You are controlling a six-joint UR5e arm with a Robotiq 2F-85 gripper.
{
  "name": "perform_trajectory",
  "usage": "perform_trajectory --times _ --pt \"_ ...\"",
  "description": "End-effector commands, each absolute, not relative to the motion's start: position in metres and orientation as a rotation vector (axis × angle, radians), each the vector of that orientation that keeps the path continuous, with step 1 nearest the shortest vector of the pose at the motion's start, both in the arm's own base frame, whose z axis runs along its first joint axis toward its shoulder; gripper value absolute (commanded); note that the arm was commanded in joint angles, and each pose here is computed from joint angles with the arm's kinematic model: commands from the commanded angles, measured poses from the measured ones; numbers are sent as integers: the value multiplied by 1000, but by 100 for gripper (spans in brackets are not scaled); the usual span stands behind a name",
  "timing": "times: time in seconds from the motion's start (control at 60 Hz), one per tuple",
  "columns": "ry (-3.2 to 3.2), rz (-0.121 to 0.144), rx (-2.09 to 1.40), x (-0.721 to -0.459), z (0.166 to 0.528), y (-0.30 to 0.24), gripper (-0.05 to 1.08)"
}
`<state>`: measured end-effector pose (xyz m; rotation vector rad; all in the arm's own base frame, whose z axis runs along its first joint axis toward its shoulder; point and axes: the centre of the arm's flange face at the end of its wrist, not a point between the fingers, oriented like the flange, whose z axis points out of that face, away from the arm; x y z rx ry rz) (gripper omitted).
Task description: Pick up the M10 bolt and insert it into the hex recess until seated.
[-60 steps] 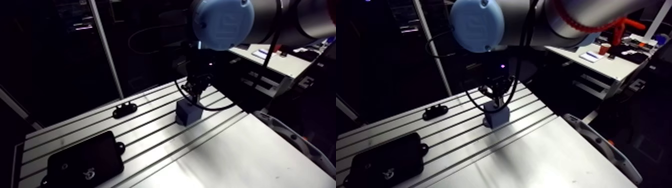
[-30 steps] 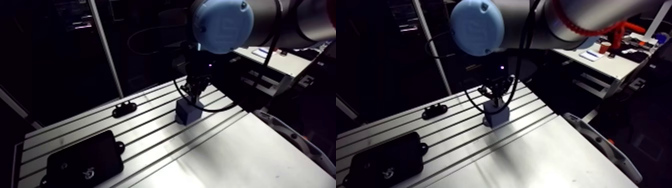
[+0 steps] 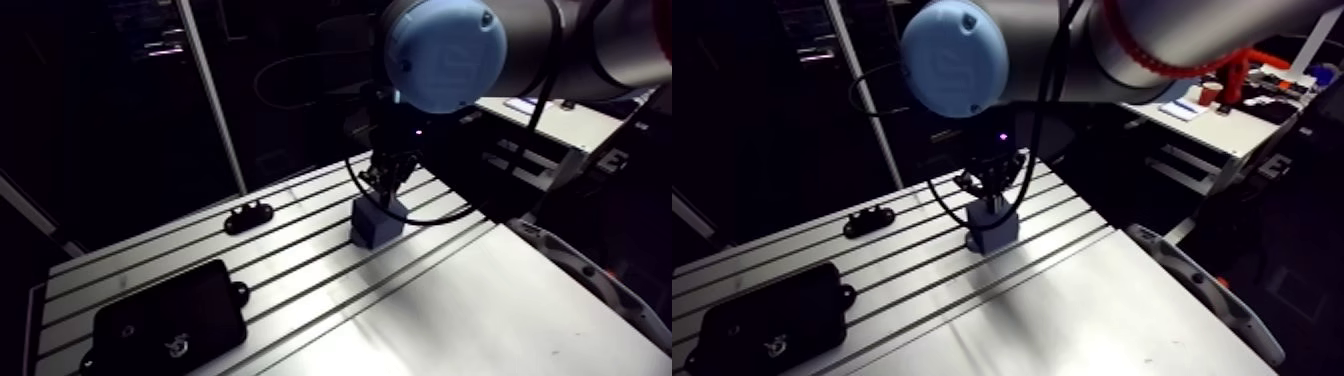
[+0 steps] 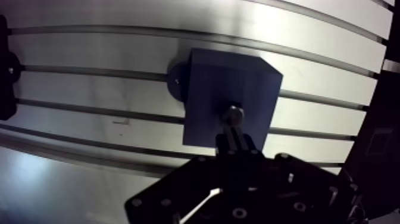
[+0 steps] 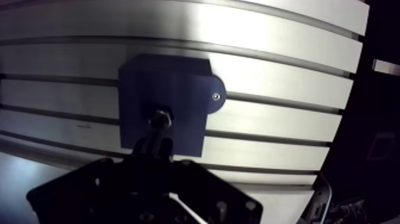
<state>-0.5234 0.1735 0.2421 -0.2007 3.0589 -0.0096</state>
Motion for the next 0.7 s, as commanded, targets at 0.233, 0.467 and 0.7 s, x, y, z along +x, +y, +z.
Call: perform_trajectory --times 0.233,0.467,0.7 --pt "3061 -9 -196 -524 240 177 108" --pt "3060 -10 -196 -525 238 178 108" --pt "3060 -10 -196 -526 238 179 108"
